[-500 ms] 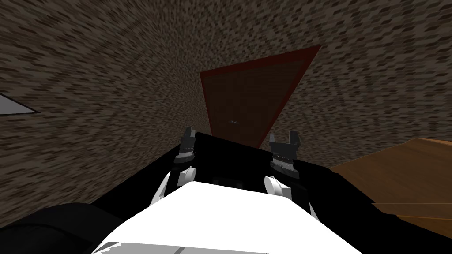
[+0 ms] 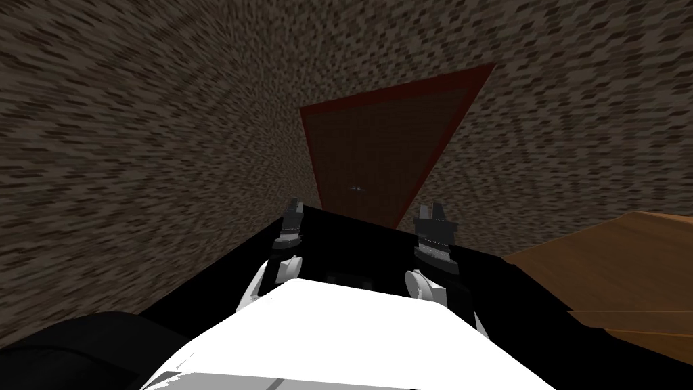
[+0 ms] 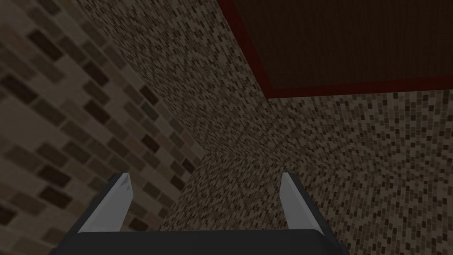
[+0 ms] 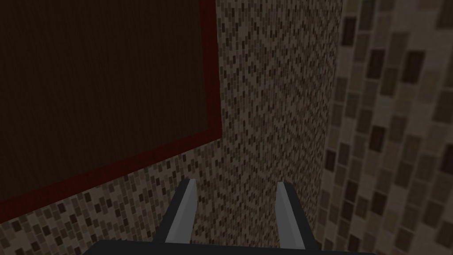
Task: Pull the door open
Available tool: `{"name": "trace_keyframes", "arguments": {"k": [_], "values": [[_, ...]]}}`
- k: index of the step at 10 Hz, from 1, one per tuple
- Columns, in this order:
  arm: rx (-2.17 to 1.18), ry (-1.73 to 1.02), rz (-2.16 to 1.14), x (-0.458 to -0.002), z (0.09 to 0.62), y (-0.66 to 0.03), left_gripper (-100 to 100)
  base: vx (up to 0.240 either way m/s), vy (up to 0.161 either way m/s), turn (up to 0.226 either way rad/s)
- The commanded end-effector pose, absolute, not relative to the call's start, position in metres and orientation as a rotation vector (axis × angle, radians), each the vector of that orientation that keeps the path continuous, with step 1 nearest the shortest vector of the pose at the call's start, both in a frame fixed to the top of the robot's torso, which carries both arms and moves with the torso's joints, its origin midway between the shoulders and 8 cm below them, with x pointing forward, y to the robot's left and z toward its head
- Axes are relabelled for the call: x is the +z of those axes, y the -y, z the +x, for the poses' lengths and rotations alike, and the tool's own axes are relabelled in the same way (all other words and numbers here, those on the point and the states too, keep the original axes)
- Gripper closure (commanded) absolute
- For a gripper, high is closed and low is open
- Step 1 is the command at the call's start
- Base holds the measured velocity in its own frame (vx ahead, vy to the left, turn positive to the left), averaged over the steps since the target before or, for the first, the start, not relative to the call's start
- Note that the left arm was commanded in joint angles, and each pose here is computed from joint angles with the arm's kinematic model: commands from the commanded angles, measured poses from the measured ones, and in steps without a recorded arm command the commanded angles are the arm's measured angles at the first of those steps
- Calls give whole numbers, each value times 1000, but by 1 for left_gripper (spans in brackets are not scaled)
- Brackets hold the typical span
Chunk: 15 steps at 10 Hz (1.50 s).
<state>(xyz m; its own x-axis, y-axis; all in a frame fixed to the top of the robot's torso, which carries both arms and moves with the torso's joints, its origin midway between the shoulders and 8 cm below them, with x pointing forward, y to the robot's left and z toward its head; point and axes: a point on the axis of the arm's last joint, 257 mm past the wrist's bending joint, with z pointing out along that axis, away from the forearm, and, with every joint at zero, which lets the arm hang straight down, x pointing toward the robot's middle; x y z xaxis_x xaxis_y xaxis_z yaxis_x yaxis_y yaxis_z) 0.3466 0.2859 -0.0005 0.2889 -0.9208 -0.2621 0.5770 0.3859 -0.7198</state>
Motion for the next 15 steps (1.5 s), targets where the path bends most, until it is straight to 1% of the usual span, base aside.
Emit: {"name": "trace_keyframes", "arguments": {"k": [1,11,15], "values": [[-1081,-749,-568,-11,352,-286,-100,120,-14,-53],[-1136,-849,-669,-87,385,-294,-100,131,-20,-60],[-1149,-880,-709,-113,394,-299,-100,103,-16,-56]]}}
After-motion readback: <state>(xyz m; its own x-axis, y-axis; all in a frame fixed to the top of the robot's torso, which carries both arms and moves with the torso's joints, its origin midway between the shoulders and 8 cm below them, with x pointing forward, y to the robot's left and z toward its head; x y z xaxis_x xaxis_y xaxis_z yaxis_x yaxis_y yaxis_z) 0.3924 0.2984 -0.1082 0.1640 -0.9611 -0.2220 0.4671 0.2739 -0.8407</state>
